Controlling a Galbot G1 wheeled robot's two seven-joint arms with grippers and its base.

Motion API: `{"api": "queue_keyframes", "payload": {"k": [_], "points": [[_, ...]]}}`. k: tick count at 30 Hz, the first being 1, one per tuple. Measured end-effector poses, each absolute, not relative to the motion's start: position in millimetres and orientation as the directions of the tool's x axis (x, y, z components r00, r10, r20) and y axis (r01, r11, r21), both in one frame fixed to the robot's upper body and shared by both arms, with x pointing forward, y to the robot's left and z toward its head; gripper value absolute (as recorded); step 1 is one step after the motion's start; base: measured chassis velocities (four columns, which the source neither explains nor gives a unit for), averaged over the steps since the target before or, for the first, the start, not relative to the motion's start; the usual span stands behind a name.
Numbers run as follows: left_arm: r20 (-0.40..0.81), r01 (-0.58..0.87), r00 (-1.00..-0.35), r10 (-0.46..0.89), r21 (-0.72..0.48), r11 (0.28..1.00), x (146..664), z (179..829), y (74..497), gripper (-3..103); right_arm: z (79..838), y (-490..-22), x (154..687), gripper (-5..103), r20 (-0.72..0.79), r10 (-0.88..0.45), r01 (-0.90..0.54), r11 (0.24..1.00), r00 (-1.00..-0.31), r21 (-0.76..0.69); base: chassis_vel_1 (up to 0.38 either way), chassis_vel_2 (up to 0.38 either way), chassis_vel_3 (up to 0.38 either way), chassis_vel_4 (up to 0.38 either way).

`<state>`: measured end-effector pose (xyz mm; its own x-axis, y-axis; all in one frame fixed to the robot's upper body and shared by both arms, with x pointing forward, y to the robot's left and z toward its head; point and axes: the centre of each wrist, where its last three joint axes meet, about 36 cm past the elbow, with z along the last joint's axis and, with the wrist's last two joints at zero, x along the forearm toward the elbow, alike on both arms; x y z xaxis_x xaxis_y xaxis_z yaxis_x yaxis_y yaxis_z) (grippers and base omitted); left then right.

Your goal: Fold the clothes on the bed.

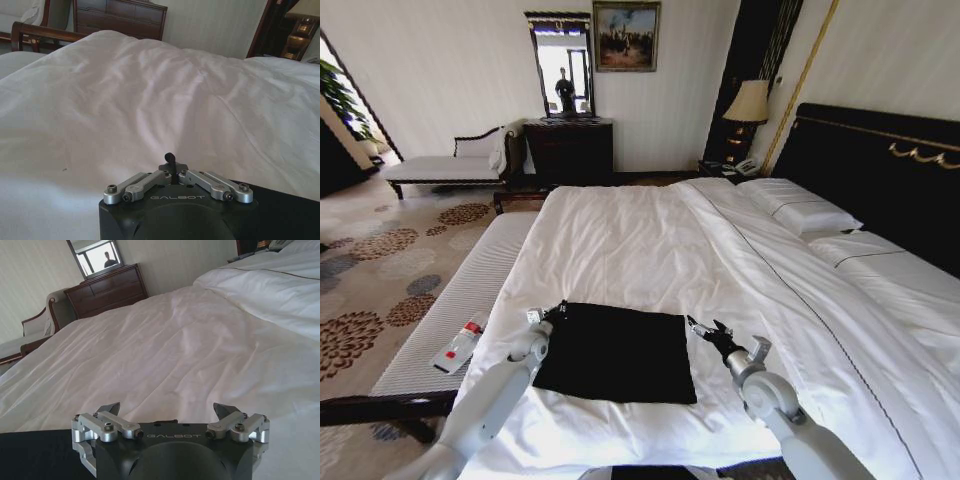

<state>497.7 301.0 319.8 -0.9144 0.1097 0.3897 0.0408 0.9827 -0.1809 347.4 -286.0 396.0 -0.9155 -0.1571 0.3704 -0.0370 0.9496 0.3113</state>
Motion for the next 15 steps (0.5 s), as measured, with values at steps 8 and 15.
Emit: {"api": "queue_keyframes", "payload": {"k": [8, 15], "points": [[0.390, 0.036, -0.916, 0.100, -0.168, 0.985, 496.9, 319.6, 304.2, 1, 393.6, -284.1, 348.2, 100, 0.374, -0.161, -0.040, 0.949, -0.913, 0.311, 0.000, 0.000, 0.000, 0.000], [0.391, 0.040, -0.915, 0.099, -0.158, 0.987, 491.4, 317.0, 299.8, 1, 393.9, -285.4, 347.7, 100, 0.375, -0.160, -0.041, 0.951, -0.913, 0.306, 0.000, 0.000, 0.000, 0.000]]}}
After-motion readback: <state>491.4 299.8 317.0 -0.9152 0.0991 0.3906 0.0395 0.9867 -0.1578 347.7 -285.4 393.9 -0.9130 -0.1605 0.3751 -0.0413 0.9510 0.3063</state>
